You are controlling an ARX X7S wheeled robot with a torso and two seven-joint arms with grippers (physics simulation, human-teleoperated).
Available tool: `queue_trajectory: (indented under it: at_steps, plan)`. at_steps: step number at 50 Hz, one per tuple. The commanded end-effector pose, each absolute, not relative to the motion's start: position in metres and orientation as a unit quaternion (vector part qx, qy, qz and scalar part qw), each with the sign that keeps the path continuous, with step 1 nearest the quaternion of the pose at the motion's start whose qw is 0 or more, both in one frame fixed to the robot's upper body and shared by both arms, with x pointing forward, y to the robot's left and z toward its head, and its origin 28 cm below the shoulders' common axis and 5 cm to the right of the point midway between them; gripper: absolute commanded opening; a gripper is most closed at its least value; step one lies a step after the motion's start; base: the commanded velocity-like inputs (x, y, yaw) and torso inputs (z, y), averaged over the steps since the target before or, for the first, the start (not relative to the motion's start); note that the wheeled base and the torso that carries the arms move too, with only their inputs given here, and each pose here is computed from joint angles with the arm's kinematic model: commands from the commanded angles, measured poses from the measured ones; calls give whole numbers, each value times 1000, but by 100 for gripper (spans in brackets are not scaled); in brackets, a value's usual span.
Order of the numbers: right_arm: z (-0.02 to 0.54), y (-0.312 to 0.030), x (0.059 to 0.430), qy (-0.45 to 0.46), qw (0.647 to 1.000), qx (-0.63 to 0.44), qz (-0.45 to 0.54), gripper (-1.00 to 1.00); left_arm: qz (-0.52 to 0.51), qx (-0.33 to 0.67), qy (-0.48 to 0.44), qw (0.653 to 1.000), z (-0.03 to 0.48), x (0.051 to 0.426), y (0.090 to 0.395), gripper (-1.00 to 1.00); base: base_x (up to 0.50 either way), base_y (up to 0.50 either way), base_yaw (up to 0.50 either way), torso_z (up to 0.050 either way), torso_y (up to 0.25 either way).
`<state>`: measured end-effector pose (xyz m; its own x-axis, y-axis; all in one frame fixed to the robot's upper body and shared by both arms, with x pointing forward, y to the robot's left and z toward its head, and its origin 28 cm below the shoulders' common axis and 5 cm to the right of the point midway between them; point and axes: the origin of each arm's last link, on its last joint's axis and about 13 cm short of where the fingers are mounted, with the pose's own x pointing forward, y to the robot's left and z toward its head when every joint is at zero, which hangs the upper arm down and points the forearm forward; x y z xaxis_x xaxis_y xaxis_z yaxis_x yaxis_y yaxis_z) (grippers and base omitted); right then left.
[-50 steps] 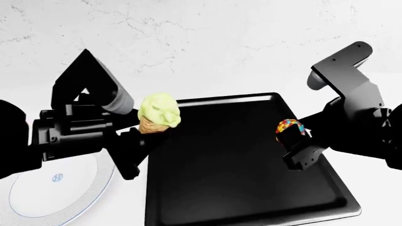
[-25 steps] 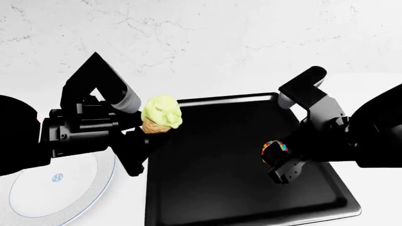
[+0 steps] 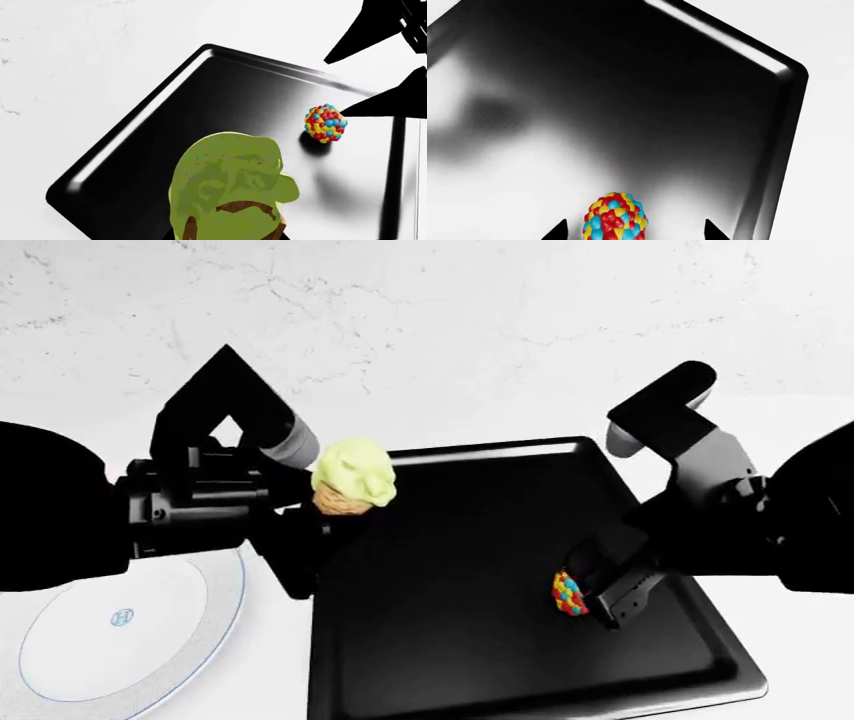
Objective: Move the dessert items from the plate to the tray.
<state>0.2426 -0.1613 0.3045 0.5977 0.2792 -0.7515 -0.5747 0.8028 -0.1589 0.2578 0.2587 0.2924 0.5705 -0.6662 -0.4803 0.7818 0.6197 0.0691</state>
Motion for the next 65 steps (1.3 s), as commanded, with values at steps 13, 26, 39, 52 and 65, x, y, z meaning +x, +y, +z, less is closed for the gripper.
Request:
queue_trajectory:
  at_steps: [13,26,39,52,65]
  plan:
    - [349,-181,204,292,913,-196,207,100,-406,139,270,862,305,309,205,-100,0,0,0,0,0]
    - [348,-191,196,284,920,-192,190,100,-392,116,318,855,294,333,169,-100,0,0,0,0,0]
    - [345,-193,197,284,921,-194,182,100,-394,113,334,849,269,342,154,-100,0,0,0,0,1]
    - [343,-195,197,285,922,-192,179,100,-392,122,347,843,256,346,150,-100,0,0,0,0,0]
    - [342,-196,197,285,922,-191,177,100,-392,124,355,840,249,349,148,-100,0,0,0,0,0]
